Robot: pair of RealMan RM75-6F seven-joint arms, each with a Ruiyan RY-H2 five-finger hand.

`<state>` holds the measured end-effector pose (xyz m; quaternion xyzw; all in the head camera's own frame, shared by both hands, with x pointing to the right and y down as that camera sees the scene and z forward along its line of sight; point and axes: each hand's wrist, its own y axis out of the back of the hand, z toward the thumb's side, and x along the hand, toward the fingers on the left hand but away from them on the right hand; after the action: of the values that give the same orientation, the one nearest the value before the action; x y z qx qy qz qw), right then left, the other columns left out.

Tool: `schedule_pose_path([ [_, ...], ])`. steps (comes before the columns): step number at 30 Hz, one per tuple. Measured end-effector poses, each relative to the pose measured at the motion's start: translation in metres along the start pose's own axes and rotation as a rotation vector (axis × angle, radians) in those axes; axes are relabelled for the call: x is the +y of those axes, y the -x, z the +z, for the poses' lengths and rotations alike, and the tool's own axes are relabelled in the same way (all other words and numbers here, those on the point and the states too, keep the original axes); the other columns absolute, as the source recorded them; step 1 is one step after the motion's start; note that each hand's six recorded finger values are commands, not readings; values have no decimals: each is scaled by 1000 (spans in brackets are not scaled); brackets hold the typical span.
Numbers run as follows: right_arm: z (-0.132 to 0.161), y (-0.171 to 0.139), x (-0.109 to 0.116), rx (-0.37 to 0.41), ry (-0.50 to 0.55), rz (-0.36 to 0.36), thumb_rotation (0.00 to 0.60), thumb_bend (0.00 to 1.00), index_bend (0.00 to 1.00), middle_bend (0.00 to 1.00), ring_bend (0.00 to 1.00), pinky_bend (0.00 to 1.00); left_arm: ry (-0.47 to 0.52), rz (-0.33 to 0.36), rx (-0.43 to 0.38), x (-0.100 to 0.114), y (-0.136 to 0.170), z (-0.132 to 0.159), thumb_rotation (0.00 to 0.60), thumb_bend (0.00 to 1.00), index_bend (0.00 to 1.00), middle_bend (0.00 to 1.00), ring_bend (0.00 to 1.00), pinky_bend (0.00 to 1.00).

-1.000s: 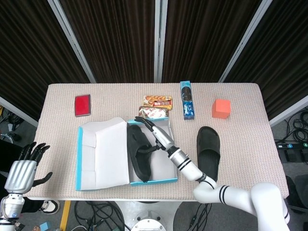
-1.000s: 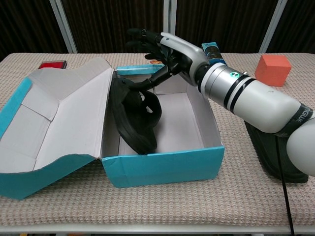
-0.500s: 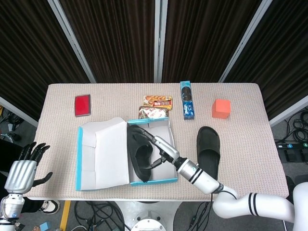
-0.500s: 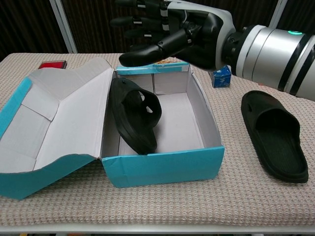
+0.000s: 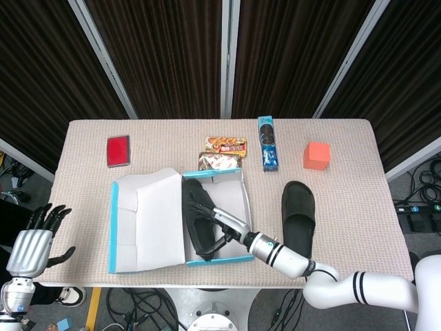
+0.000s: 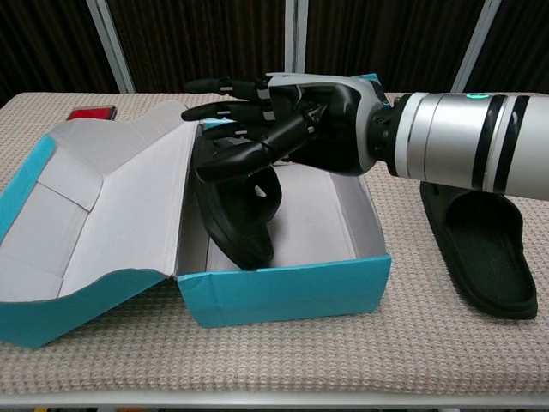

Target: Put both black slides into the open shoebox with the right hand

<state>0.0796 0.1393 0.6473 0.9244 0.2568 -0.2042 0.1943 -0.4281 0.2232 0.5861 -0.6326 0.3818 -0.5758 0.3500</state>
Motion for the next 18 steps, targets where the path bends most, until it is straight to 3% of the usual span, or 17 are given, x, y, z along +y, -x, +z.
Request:
schedule_pose_path([
  [18,-31,1,-6,-104,-81,25,600,0,0,36,0,100,0,0,0,0,0,0,600,195,141,117,35,78],
])
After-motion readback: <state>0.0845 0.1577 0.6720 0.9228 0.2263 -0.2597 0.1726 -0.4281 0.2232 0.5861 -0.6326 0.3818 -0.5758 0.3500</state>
